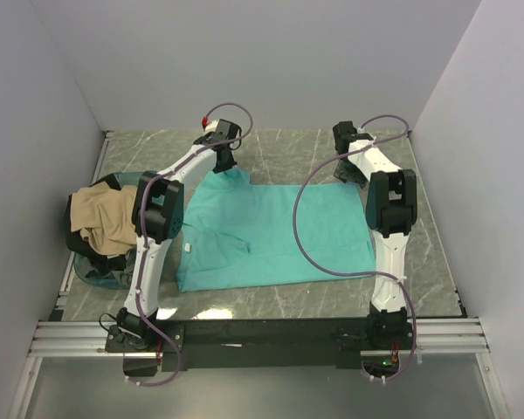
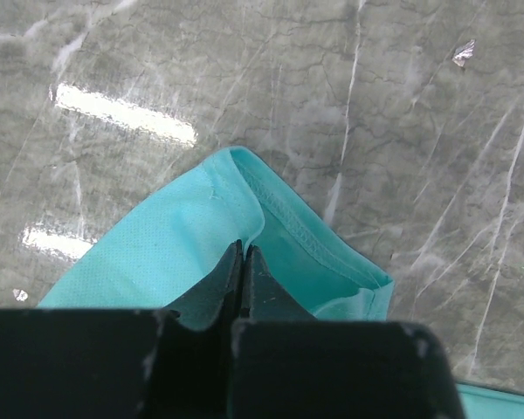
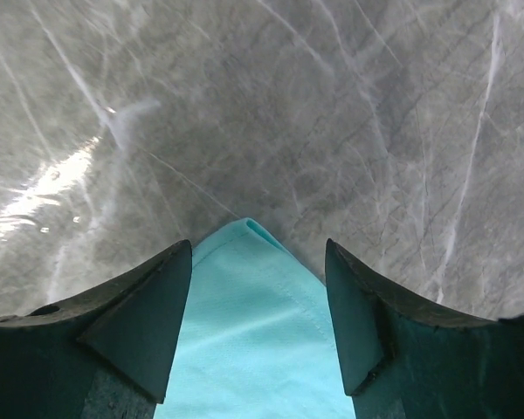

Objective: Fold and stack the t-shirts
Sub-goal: Fold the tshirt

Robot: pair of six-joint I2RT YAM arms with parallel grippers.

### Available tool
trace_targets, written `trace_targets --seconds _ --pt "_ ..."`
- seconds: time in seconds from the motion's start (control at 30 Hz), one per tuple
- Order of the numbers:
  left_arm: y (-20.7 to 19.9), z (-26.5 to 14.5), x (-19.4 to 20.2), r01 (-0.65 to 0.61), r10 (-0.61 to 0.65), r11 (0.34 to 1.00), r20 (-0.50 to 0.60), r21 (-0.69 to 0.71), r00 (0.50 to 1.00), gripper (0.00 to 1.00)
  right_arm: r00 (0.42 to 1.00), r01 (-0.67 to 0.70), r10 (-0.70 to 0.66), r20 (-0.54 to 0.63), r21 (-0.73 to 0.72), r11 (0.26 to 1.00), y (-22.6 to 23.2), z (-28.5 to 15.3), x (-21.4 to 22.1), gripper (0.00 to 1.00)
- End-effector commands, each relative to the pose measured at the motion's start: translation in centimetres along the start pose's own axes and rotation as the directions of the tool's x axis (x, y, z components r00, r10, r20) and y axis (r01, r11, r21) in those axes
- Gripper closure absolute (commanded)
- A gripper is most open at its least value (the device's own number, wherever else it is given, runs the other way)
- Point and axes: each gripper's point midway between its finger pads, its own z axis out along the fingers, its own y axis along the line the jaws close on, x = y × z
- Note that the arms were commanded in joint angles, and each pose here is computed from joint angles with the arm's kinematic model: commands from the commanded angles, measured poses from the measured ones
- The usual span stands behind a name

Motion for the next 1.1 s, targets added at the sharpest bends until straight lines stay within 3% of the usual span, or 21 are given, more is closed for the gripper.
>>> trace_targets --seconds 0.0,0.17,0.37,0.5,0.67,0.77,0.83,1.07 --pt "-0.8 -2.7 -2.7 0.014 -0.016 0.999 0.069 0.032 0.998 1.00 1.000 -0.007 0.007 -0.006 0.034 0.999 -0.8 0.3 -0.4 0.31" --pt "-0.7 -3.4 -2.9 0.012 -0.015 0.999 0.081 0.031 0.997 1.00 0.999 -0.004 0.005 -0.036 0.031 1.000 -0.9 0.8 0.1 0.35" --pt "-0.5 -3.4 -2.6 0.012 -0.014 1.000 0.075 0.025 0.997 1.00 0.998 0.011 -0.010 -0.063 0.026 1.000 -1.0 1.1 0.9 0.46" --pt "-0.5 -3.5 -2.5 0.015 -0.016 1.000 0.073 0.022 0.997 1.00 0.998 0.003 -0.002 -0.057 0.018 1.000 -1.0 1.0 0.8 0.66" --pt "-0.4 -4.0 -2.5 0.019 -0.021 1.000 0.077 0.020 0.997 1.00 0.998 -0.004 0.005 -0.057 0.003 1.000 -0.8 0.8 0.5 0.79" --pt "-0.3 -4.5 -2.5 0.024 -0.025 1.000 0.082 0.016 0.996 1.00 0.998 -0.017 0.017 -0.056 -0.005 1.000 -0.8 0.6 0.6 0.95" --pt "-0.2 -4.7 -2.5 0.030 -0.031 0.999 0.080 0.014 0.996 1.00 0.999 -0.023 0.022 -0.048 -0.014 1.000 -0.7 0.3 0.5 1.00" --pt "0.1 -6.0 -2.2 0.043 -0.044 0.999 0.089 0.014 0.995 1.00 0.998 -0.060 0.061 0.009 -0.048 0.997 -1.6 -1.8 -0.8 1.00"
